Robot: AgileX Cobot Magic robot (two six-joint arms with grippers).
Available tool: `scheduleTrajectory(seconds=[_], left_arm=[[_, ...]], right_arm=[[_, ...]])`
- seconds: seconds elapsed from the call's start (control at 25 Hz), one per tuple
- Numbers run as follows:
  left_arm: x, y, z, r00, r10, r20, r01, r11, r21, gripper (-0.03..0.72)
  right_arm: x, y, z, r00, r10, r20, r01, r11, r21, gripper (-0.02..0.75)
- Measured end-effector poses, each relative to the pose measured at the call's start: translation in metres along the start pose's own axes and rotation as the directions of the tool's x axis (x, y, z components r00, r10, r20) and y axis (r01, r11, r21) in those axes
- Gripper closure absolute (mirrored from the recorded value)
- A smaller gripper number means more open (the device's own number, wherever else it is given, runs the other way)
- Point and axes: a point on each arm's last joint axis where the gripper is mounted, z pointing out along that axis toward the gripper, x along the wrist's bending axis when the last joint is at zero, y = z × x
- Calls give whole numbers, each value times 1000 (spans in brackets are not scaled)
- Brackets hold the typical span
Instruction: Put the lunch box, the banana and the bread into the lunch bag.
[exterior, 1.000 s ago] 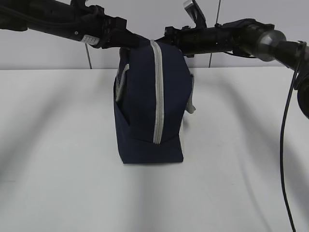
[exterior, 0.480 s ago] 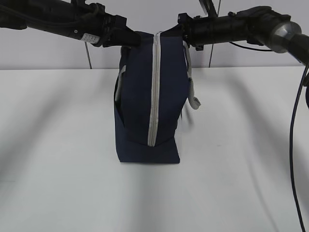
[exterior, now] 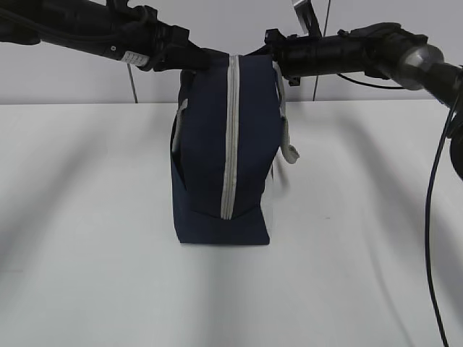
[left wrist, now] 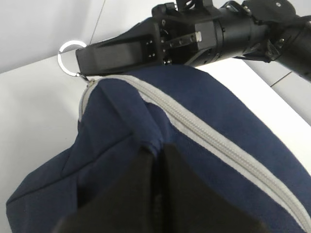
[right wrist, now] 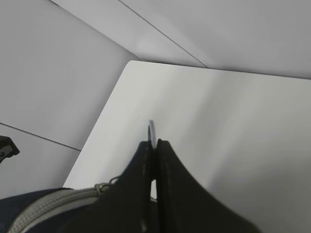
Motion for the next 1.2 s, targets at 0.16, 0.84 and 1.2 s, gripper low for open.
scheduleTrajectory(seconds=[0.16,0.84,1.2], left_arm=[[0,0,0,1000,3,-1,-3,1000,1,671],[0,0,0,1000,6,-2,-6,1000,0,671],[-3,0,-1,1000,6,22,-6,1000,6,473]], right_arm=[[-6,-5,3,1000,21,-7,-21,1000,1,754],[-9,-6,4,1000,2,15,-2,1000,-3,710],[-16,12,-8,982,-145,120,154,986,-70,343]])
